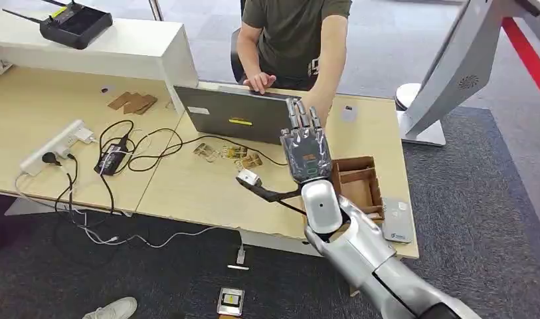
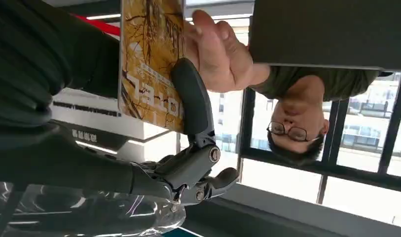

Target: Pass the card to the sensor for recognition and then transmit it.

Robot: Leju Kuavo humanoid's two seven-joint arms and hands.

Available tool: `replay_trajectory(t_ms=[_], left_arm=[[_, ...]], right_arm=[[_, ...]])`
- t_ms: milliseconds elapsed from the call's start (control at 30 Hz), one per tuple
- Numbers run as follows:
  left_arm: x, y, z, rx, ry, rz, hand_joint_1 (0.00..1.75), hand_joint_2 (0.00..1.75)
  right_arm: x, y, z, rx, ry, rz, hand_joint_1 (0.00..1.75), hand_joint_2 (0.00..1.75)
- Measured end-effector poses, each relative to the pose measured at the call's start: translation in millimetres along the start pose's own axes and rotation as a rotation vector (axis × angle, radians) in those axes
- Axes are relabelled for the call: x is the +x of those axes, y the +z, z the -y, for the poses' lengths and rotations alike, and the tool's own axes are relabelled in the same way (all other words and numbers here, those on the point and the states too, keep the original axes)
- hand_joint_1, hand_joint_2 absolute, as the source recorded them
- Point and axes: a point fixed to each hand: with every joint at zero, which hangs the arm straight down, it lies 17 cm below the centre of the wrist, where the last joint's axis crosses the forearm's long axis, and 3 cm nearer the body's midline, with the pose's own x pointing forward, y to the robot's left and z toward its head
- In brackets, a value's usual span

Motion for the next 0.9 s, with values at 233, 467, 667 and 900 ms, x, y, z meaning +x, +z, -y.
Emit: replay_trajectory(t_ms=[233,467,667,900], left_arm=[[0,0,2,0.003,0.004,0.000,0.00,1.75],[0,0,4,0.000,-0.001,0.000,0.00,1.75],[-1,1,5,-0.013,-0.009,-0.007,0.00,1.75],[-2,0,4,-0.017,-0.026,-0.008,0.00,1.75]], right_arm=[[-16,7,-11,0.041,0.028,-0.073,1.75,1.75],[-33,9,-16,0.057,0.046,-0.118,0.12,1.75],[-48,7,-20,0.068,0.052,-0.147,0.00,1.75],[-64,-2,-15,0.049,0.069,-0.168,0.00,1.75]])
